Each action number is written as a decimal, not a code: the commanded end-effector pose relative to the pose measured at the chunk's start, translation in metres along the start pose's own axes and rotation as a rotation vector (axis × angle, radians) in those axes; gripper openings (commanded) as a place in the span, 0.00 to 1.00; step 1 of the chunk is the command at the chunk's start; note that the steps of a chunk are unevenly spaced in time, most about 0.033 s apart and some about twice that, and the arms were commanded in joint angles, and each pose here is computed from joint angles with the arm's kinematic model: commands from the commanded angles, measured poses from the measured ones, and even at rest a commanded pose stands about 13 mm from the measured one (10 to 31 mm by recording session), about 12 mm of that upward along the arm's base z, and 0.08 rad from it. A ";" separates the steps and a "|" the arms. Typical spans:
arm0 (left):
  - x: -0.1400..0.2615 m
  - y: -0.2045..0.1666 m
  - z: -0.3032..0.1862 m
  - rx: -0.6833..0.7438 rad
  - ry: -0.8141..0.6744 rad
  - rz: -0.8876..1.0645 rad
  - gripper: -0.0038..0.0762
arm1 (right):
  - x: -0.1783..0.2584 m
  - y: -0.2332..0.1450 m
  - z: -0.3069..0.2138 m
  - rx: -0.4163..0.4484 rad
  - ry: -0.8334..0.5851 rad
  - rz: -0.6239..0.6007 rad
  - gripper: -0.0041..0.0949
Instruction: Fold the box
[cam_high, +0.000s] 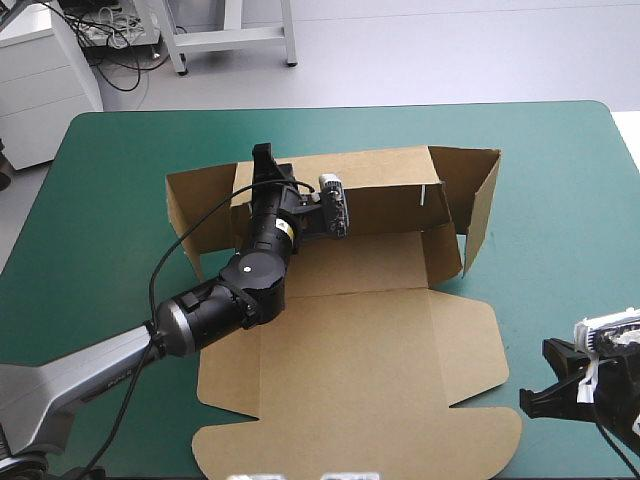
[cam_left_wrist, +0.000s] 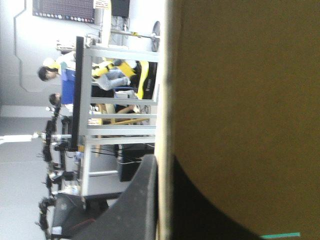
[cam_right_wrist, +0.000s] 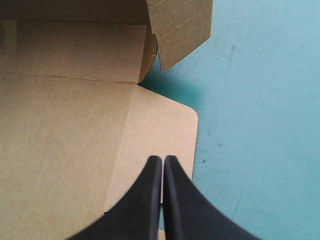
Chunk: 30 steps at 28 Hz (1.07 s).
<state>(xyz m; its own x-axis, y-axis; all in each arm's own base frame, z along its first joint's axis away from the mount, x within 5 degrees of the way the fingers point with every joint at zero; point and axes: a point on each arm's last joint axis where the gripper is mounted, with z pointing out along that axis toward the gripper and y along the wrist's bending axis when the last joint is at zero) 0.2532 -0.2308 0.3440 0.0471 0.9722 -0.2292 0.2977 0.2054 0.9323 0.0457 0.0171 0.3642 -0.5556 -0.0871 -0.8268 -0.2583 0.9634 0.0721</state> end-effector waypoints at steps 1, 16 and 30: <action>0.008 0.015 -0.013 -0.034 0.019 -0.106 0.01 | -0.011 0.000 -0.004 0.001 -0.081 0.012 0.04; 0.006 -0.034 -0.026 -0.042 -0.006 -0.033 0.01 | -0.020 0.000 -0.007 0.002 -0.162 0.015 0.04; 0.001 -0.036 -0.026 -0.032 -0.067 -0.012 0.01 | -0.107 -0.005 -0.011 0.106 -0.174 -0.028 0.86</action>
<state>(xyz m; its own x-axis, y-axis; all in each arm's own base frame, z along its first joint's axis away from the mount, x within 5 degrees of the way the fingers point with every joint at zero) 0.2218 -0.2353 0.2945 0.0650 0.9753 -0.2109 0.3238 0.1793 0.9290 0.0858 0.0176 0.4373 -0.4753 -0.0894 -0.8753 -0.1953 0.9807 0.0058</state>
